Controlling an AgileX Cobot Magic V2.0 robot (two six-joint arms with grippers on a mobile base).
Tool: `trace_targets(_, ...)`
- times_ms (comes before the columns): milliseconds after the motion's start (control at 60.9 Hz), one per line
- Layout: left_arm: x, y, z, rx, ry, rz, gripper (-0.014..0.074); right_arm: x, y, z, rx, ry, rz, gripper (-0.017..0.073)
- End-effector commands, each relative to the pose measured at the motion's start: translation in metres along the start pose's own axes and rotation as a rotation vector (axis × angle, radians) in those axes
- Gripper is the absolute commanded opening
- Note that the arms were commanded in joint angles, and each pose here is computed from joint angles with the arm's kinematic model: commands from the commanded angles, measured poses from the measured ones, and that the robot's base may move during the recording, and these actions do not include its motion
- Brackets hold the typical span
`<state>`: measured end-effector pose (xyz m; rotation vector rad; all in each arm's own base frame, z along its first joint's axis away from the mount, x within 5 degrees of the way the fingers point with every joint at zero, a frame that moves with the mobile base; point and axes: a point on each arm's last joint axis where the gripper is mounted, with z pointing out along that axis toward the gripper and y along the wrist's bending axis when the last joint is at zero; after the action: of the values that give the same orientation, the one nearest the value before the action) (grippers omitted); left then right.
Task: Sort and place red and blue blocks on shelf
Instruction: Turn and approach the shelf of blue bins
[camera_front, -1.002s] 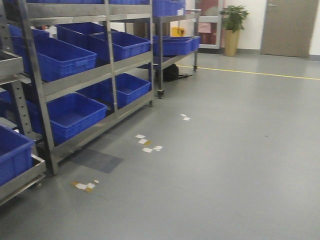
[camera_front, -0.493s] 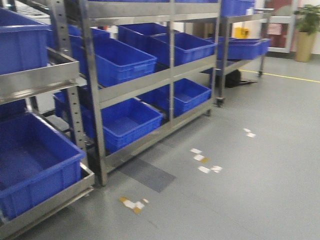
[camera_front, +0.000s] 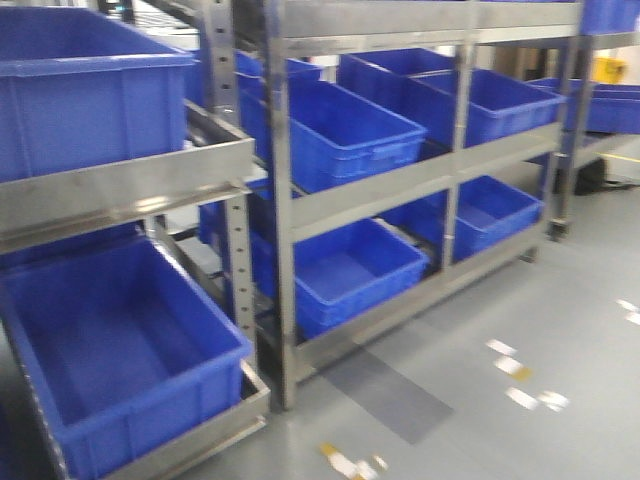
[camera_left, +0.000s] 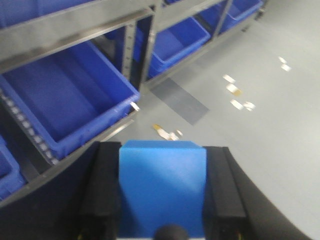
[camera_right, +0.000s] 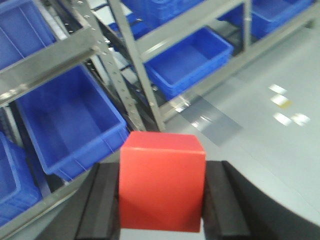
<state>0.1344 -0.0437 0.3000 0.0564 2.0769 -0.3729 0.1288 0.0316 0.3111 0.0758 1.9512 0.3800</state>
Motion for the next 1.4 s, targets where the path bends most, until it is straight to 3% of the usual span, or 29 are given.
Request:
trace_targets(0,-0.0165,-0.0037,-0.005,0.023,-0.113,-0.006,0.0125,-0.0164,0.0043,-0.0042,-0.028,-0.116,-0.003,0.0063)
trace_targets(1380,-0.0165,-0.0037,-0.005,0.023,-0.113,-0.006,0.0125,-0.0165,0.0044,-0.0042,-0.028,-0.116,-0.003,0.0063)
